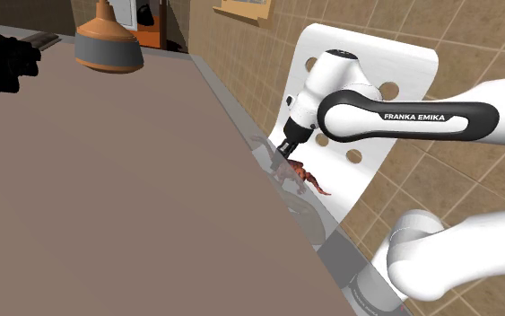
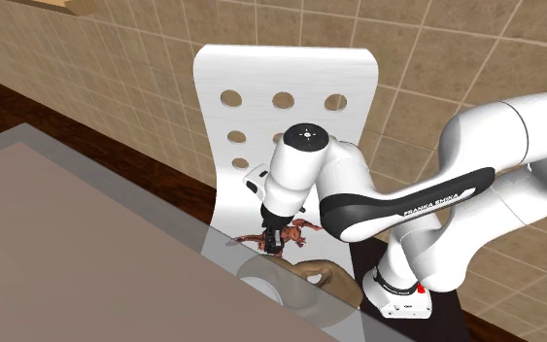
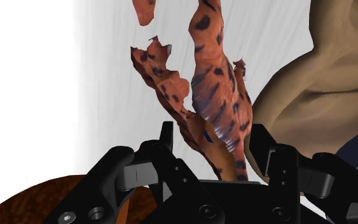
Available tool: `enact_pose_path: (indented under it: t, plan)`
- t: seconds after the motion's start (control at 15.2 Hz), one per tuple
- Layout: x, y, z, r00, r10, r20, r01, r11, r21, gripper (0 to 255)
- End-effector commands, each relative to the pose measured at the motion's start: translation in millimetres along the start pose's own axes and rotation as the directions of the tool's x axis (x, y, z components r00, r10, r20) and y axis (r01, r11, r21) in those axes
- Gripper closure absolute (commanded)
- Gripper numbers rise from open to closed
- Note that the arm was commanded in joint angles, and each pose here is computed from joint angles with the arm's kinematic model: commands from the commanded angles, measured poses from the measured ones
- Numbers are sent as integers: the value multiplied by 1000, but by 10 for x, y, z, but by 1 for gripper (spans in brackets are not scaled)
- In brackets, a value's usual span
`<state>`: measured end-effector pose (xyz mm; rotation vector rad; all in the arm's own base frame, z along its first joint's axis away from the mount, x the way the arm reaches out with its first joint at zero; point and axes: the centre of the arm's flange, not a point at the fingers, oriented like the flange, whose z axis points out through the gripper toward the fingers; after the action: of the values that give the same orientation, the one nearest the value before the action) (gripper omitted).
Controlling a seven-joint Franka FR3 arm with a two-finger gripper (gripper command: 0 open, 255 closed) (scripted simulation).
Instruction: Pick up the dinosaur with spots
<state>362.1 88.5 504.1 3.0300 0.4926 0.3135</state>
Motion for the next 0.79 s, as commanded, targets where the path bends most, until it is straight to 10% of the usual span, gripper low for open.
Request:
enact_pose_path:
  t: [0.0, 0.73]
  plan:
    - [-3, 0, 7, 1000, 0, 2, 0, 1000, 0, 255]
    - [75, 32, -351, 1000, 0, 2, 0, 1000, 0, 255]
